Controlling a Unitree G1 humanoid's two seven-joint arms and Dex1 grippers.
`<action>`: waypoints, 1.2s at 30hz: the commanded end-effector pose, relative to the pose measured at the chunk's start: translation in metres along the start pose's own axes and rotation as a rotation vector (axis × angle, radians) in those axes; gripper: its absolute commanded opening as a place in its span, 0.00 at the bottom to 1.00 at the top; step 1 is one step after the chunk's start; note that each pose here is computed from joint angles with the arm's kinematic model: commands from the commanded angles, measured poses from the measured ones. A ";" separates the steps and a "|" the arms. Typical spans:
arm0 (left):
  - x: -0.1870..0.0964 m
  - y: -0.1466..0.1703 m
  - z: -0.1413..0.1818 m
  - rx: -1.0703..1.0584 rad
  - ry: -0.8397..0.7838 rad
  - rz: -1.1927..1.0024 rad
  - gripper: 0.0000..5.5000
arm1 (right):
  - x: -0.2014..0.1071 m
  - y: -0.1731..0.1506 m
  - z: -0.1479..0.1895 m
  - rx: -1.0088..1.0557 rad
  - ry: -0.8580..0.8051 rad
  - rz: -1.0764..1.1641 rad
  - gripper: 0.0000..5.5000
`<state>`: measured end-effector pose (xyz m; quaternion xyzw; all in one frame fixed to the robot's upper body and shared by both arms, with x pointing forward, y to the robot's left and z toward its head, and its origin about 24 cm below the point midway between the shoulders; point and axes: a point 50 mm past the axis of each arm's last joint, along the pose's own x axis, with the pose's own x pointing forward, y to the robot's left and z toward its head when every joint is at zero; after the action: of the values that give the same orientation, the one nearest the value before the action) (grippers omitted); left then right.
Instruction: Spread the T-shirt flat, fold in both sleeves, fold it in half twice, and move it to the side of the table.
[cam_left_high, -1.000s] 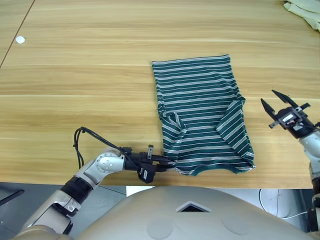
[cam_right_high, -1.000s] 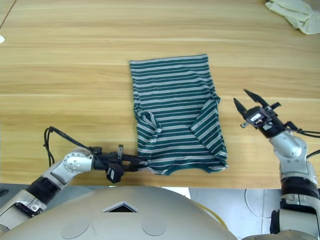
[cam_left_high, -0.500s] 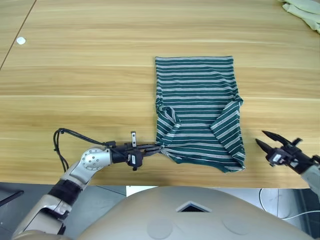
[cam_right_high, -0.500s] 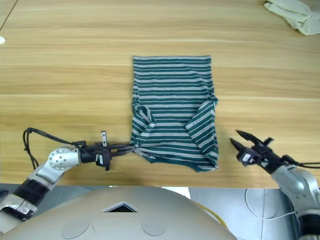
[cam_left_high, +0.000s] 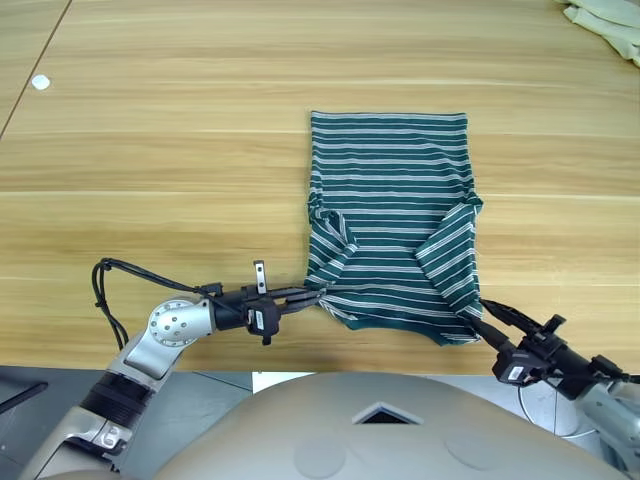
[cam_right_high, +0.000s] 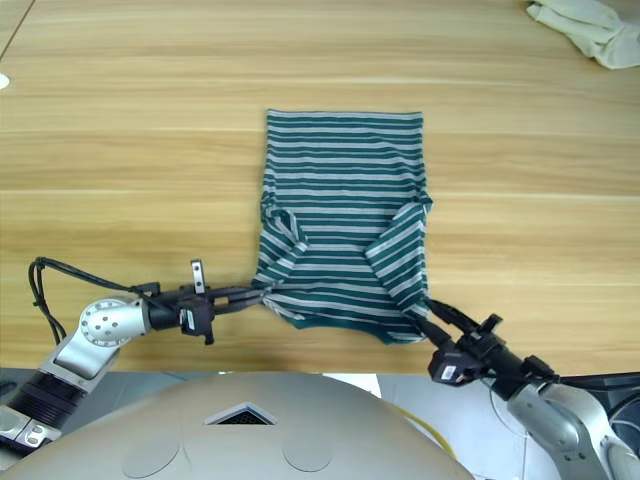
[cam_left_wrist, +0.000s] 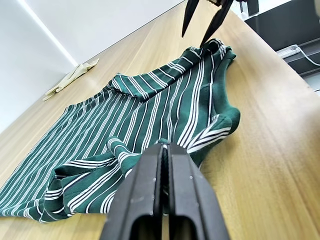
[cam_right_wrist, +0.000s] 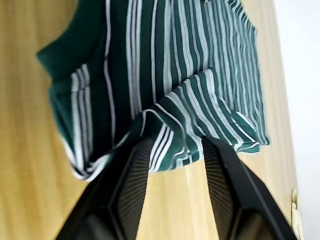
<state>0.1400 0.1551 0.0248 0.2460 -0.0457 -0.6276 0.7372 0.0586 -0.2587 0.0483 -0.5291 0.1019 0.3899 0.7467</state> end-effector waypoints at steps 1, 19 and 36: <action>-0.002 0.004 -0.002 0.016 0.026 -0.011 0.00 | -0.007 -0.001 -0.005 -0.009 0.057 -0.014 0.34; 0.002 0.009 0.000 0.029 0.021 -0.002 0.00 | -0.006 0.026 0.004 0.062 0.044 0.071 0.34; 0.007 0.008 -0.004 0.023 0.015 0.002 0.00 | 0.011 0.012 0.008 -0.051 -0.045 0.056 0.34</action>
<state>0.1497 0.1516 0.0238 0.2520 -0.0478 -0.6220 0.7398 0.0555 -0.2475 0.0386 -0.5345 0.0936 0.4068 0.7349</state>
